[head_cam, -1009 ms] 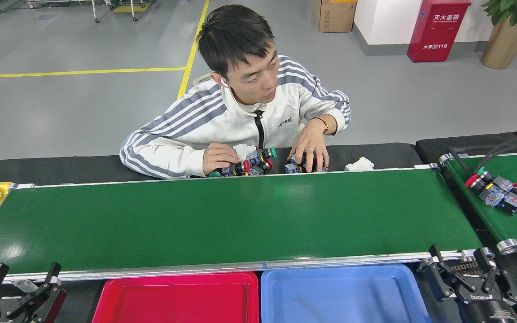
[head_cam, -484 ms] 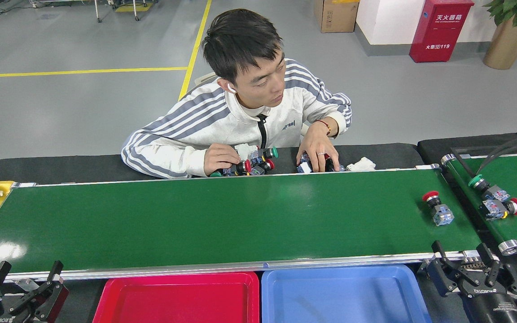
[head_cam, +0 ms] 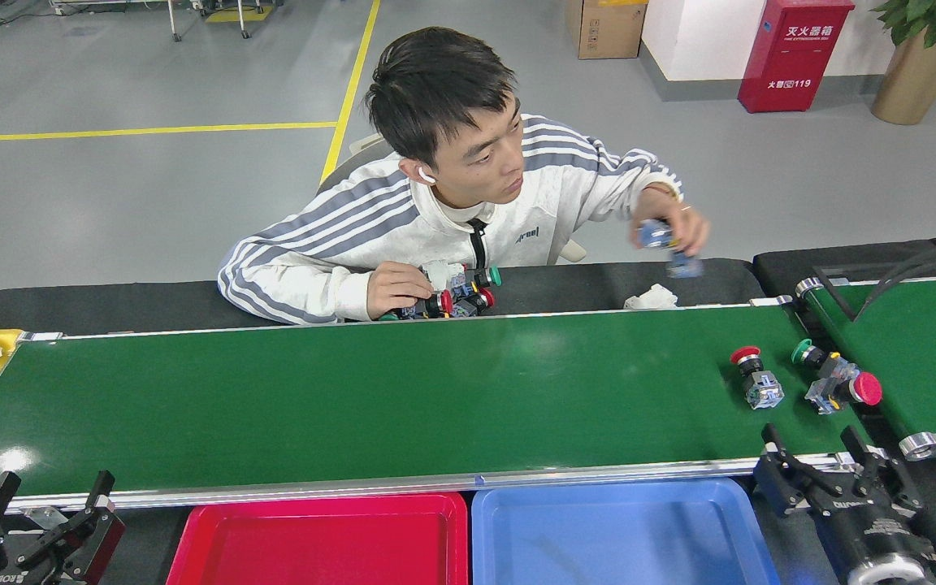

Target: Pick switch part from conveyor to tray

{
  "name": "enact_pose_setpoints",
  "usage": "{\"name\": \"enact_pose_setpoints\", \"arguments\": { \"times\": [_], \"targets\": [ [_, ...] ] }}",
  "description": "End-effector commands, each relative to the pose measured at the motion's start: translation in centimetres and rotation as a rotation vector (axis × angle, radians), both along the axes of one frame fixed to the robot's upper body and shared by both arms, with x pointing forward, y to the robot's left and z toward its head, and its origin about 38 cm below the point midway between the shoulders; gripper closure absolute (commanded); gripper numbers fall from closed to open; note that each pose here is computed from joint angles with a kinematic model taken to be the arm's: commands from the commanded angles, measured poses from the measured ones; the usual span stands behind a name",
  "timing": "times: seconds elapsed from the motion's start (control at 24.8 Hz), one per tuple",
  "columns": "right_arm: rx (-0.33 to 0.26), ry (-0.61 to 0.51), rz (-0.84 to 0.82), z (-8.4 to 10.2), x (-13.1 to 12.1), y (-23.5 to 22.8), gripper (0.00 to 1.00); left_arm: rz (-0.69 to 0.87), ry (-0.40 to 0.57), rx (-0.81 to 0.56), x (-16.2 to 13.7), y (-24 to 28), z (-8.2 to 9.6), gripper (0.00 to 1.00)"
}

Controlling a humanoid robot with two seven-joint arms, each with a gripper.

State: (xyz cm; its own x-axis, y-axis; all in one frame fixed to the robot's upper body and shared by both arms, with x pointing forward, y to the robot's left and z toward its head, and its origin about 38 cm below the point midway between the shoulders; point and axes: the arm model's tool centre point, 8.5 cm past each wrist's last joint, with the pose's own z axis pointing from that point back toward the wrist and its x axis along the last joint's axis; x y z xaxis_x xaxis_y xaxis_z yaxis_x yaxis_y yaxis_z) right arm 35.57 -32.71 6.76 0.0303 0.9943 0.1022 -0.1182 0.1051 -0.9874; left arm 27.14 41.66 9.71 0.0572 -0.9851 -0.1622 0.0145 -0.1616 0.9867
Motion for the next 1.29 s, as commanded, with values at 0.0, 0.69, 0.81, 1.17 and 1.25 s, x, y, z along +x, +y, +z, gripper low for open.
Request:
{"name": "enact_pose_setpoints", "arguments": {
  "times": [0.0,0.69,0.81,1.17,1.25],
  "targets": [
    [-0.009,-0.002,-0.013,0.3,0.9,0.6,0.0,0.002,-0.017,0.012,0.2,0.2,0.6,0.0],
    [0.013,0.087,-0.003,-1.9,7.1,6.9,0.0,0.006,-0.021,0.012,0.4,0.4,0.7,0.0],
    [0.006,0.088,0.02,-1.3,9.3,8.3,0.0,0.008,-0.019,0.011,0.4,0.4,0.7,0.0],
    [-0.128,0.109,0.148,-1.8,9.9,12.0,0.69,0.012,-0.016,0.009,0.4,0.5,0.5,0.0],
    [-0.131,0.111,0.152,-1.9,9.9,12.1,0.79,0.012,-0.016,0.009,0.4,0.5,0.5,0.0]
  ]
}}
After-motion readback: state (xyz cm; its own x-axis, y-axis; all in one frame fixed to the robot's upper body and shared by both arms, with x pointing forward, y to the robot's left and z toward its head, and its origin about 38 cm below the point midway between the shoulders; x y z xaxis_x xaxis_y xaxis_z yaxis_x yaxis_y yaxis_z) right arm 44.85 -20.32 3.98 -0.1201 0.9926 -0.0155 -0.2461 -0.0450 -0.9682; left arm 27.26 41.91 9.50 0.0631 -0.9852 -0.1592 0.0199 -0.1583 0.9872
